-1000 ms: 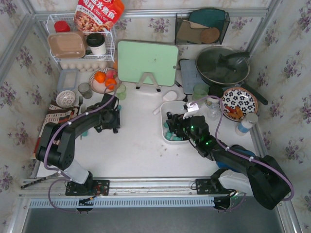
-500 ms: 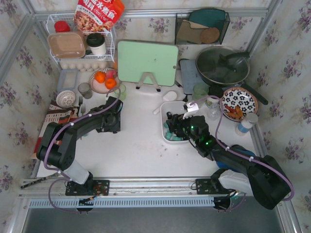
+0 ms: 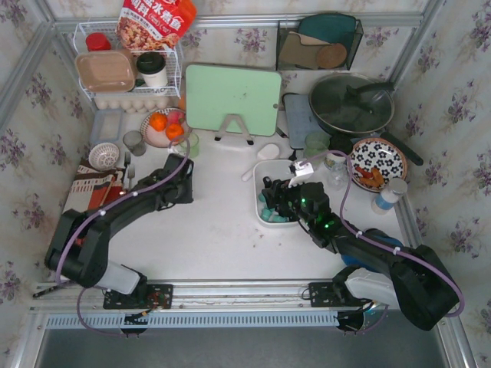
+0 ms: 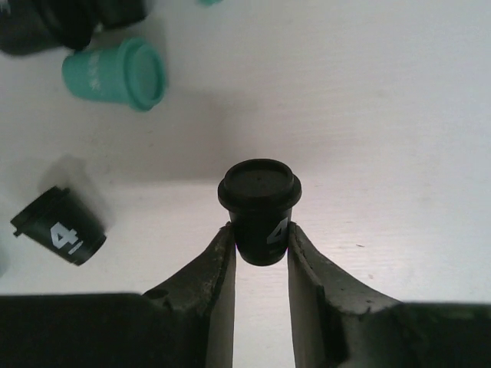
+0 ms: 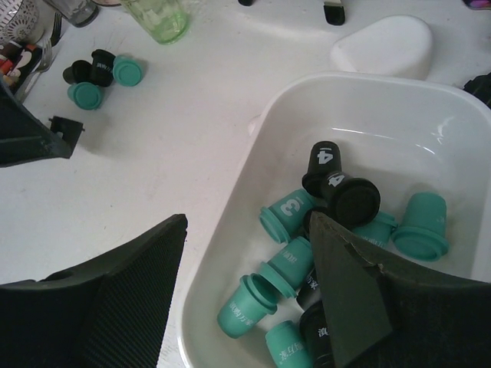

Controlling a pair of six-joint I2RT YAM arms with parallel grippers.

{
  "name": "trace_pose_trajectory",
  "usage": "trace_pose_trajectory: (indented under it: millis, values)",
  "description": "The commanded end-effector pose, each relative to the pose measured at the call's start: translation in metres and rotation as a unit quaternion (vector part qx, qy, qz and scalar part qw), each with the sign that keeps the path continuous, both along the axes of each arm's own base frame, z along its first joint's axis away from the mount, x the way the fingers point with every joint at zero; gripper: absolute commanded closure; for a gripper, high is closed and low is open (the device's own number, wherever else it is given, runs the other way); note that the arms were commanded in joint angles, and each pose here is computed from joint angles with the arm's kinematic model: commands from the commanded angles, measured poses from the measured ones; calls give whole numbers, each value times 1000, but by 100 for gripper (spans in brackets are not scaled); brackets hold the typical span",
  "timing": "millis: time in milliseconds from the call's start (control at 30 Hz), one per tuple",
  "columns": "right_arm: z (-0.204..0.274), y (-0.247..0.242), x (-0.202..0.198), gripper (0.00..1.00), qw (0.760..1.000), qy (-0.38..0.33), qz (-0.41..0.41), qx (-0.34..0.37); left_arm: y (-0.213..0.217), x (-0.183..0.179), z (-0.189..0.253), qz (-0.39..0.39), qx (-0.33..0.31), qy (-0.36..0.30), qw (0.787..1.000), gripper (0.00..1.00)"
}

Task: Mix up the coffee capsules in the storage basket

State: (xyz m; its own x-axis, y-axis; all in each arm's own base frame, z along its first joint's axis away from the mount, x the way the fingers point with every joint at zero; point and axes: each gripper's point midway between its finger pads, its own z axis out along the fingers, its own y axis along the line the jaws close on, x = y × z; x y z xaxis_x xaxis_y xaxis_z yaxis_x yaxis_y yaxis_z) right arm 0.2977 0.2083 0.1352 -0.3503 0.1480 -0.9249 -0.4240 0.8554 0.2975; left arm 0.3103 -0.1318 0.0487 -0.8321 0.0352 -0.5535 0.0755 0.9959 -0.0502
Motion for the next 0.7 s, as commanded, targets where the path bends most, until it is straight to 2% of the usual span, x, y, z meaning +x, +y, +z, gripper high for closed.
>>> trace_pose_trajectory:
  millis: [0, 100, 200, 300, 400, 533, 600, 667]
  values:
    - [6, 5, 1, 27, 1000, -7, 9, 9, -39, 13, 43, -95, -57, -100, 989, 77]
    - [11, 13, -4, 27, 999, -12, 34, 20, -70, 6, 70, -203, -80, -173, 961, 77]
    - [20, 24, -12, 26, 996, -21, 70, 42, -102, -7, 97, -303, -109, -255, 912, 77]
    - [30, 33, -19, 25, 993, -27, 99, 62, -125, -20, 121, -357, -154, -313, 867, 77]
    - [48, 42, -30, 22, 985, -61, 140, 84, -138, -17, 146, -340, -207, -315, 862, 77]
    - [71, 32, -49, 17, 965, -180, 162, 100, -158, -15, 162, -317, -265, -237, 879, 80]
    - [82, 25, -53, 14, 959, -211, 154, 109, -168, -19, 168, -326, -289, -217, 874, 82]
    - [90, 23, -46, 13, 965, -191, 131, 120, -173, -25, 173, -344, -298, -236, 859, 82]
